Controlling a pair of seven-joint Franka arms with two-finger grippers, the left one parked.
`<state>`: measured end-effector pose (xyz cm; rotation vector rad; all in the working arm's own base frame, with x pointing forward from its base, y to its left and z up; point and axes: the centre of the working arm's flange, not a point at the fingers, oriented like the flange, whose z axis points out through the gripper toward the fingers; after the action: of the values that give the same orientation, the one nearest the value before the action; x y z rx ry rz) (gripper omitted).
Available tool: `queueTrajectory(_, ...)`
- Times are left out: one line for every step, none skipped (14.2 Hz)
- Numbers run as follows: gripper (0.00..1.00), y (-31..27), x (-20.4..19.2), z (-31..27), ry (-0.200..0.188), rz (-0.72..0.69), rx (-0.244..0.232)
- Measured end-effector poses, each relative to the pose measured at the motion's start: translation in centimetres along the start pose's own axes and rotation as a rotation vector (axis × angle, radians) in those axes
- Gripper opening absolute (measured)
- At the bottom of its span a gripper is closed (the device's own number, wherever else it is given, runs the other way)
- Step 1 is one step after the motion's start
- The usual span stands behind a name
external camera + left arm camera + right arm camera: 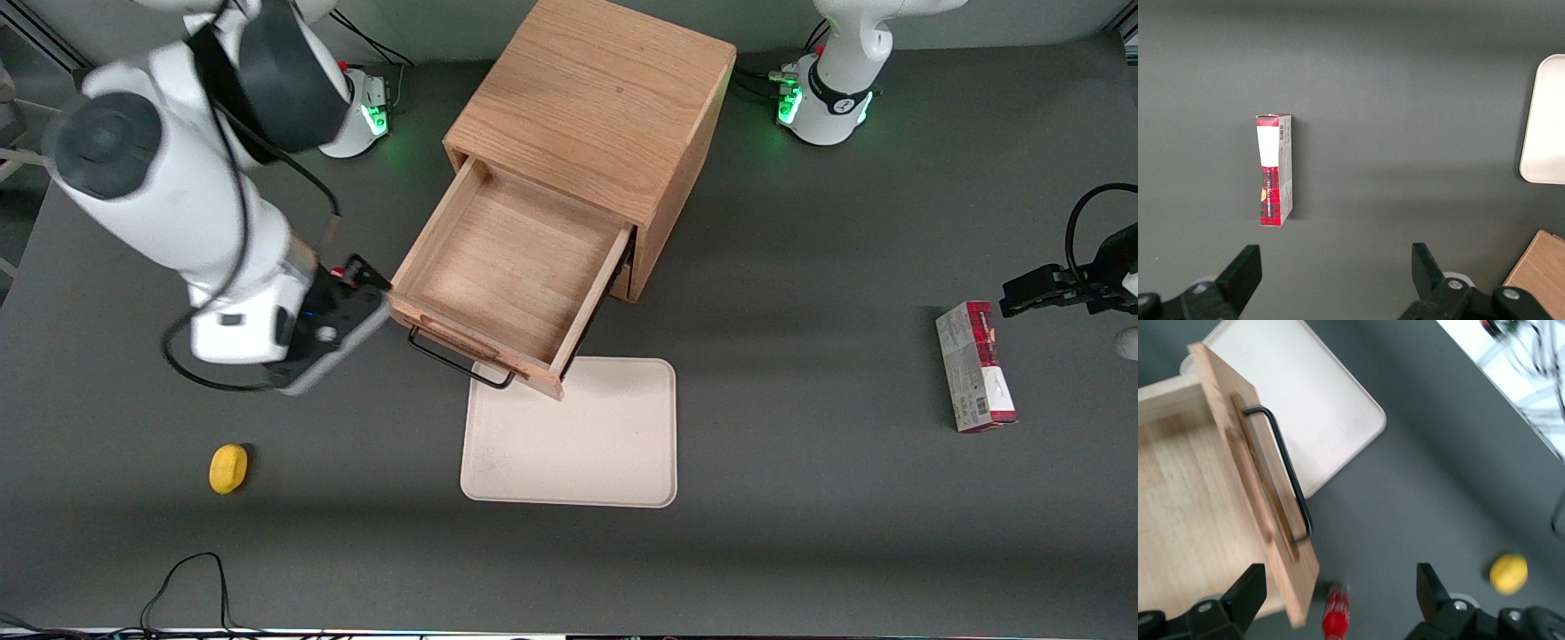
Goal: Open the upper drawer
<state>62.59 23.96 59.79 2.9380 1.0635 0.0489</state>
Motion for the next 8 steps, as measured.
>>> queueTrajectory(1.00,1.3,-1.3,-1.3,-0.006,0.061,-0.007)
queueTrajectory(1.00,2.6,-2.6,-2.2,-0.008,0.116,-0.015)
queueTrajectory(1.00,4.1,-3.7,-2.8,-0.013,0.163,-0.022)
queueTrajectory(1.00,5.6,-4.7,-3.0,-0.020,0.211,-0.028)
queueTrajectory(1.00,7.0,-5.8,-3.0,-0.026,0.259,-0.032)
queueTrajectory(1.00,8.5,-6.9,-2.9,-0.033,0.310,-0.028)
queueTrajectory(1.00,10.1,-8.5,-2.8,-0.039,0.353,-0.016)
queueTrajectory(1.00,11.8,-10.2,-2.6,-0.038,0.391,0.005)
